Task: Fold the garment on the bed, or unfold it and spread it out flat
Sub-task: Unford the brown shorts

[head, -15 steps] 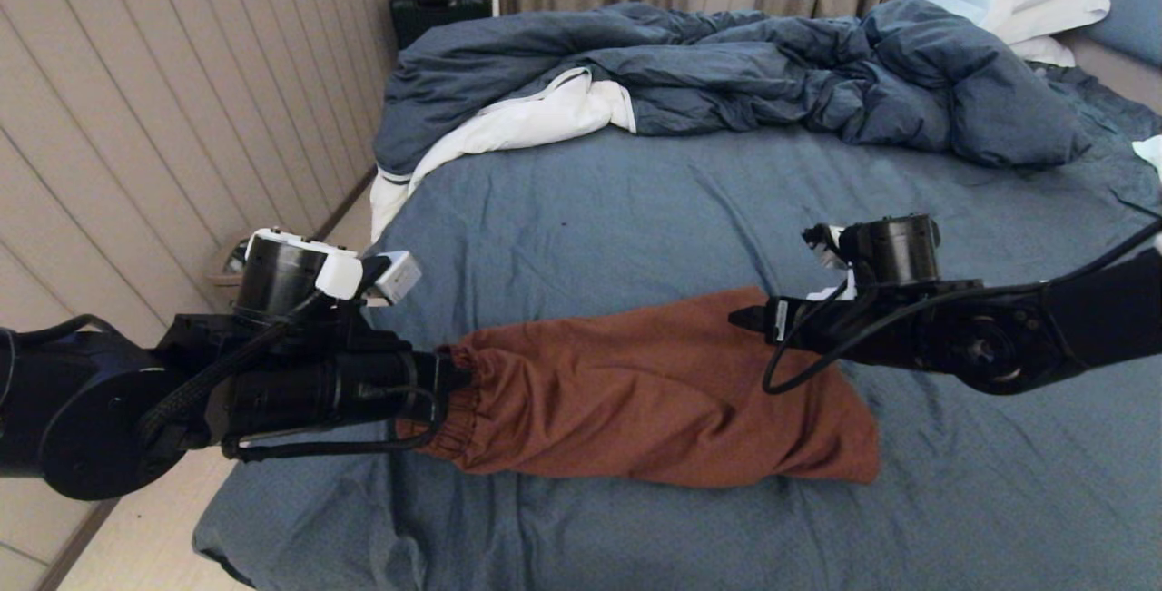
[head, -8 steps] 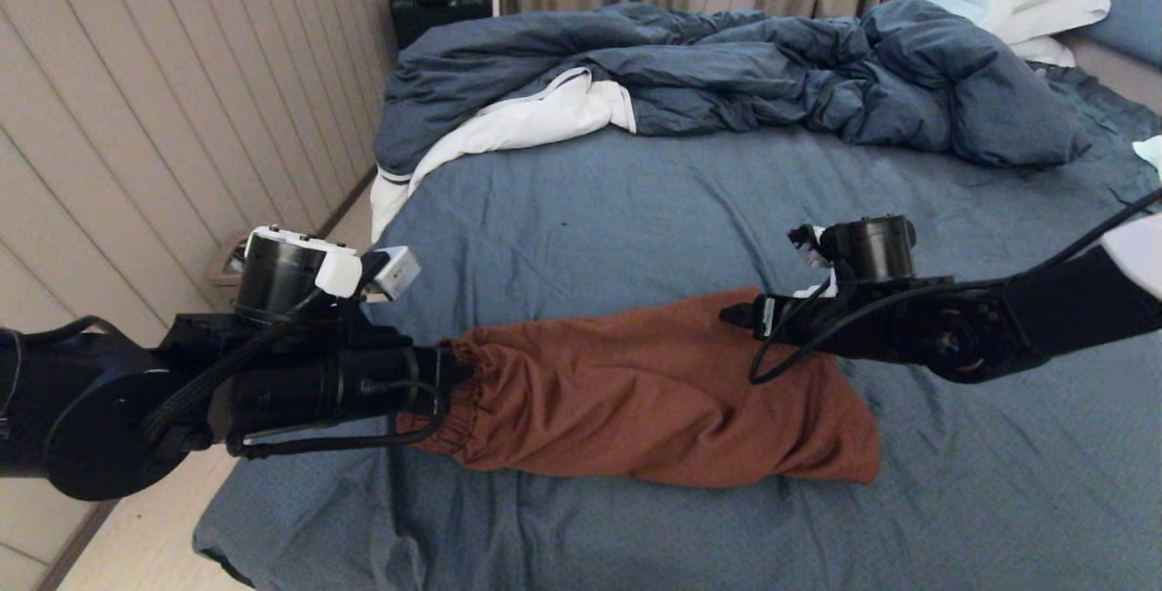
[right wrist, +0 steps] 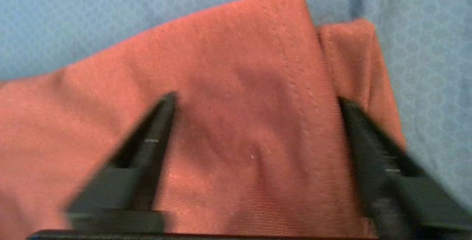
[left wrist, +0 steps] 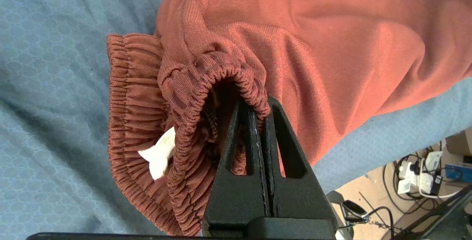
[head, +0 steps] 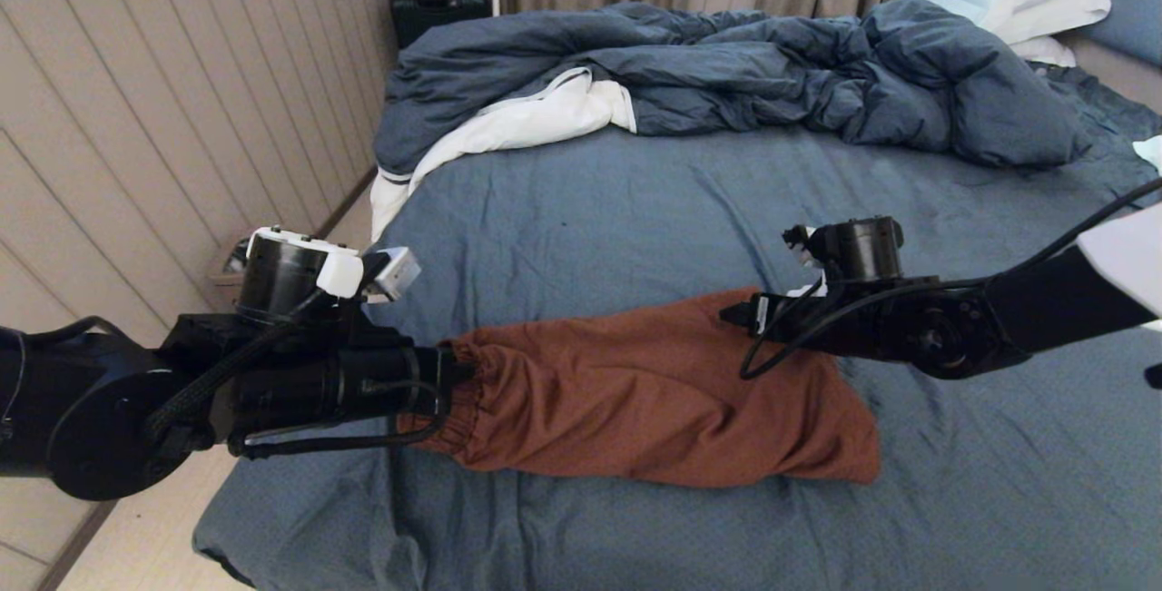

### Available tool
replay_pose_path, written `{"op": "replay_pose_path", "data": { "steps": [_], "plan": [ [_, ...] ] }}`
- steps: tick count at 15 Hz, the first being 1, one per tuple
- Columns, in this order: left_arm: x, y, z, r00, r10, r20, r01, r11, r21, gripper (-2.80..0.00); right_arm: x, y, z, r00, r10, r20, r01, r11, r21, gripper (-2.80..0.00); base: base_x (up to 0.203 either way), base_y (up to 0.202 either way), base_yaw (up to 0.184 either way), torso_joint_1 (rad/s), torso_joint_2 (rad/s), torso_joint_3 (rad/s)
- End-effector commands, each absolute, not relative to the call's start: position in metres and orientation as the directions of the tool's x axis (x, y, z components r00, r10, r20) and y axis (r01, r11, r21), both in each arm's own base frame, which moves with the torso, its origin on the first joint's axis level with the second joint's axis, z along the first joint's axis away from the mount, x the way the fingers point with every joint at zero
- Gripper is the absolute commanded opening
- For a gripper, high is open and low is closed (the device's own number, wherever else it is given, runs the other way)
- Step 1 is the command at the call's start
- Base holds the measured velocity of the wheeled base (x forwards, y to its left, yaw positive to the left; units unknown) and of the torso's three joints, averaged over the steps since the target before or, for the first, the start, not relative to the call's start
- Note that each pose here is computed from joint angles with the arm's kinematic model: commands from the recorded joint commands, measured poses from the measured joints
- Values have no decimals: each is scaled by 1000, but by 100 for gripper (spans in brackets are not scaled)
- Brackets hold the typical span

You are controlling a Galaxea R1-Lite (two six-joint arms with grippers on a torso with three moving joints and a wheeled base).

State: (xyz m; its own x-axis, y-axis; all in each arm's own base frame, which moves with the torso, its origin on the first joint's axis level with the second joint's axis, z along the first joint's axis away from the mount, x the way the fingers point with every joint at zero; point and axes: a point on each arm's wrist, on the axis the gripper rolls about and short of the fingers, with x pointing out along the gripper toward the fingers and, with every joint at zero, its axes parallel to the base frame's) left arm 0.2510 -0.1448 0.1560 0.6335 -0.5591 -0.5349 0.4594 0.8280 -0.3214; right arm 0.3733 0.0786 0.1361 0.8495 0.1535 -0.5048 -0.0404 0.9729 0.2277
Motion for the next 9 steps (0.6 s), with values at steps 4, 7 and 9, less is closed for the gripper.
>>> {"op": "replay_pose_path", "data": {
  "steps": [4, 7, 9],
  "plan": [
    [250, -145, 157, 635, -562, -530, 462, 826, -323, -280, 370, 82, 140, 854, 159, -496, -49, 972, 228, -280, 0, 0, 0, 0, 0, 0],
    [251, -145, 157, 635, -561, -531, 460, 827, -323, -280, 370, 82, 142, 857, 158, -490, -49, 972, 228, -280, 0, 0, 0, 0, 0, 0],
    [251, -145, 157, 635, -561, -531, 460, 827, -323, -280, 366, 81, 153, 871, 160, -465, -55, 971, 232, -280, 0, 0, 0, 0, 0, 0]
  ]
}}
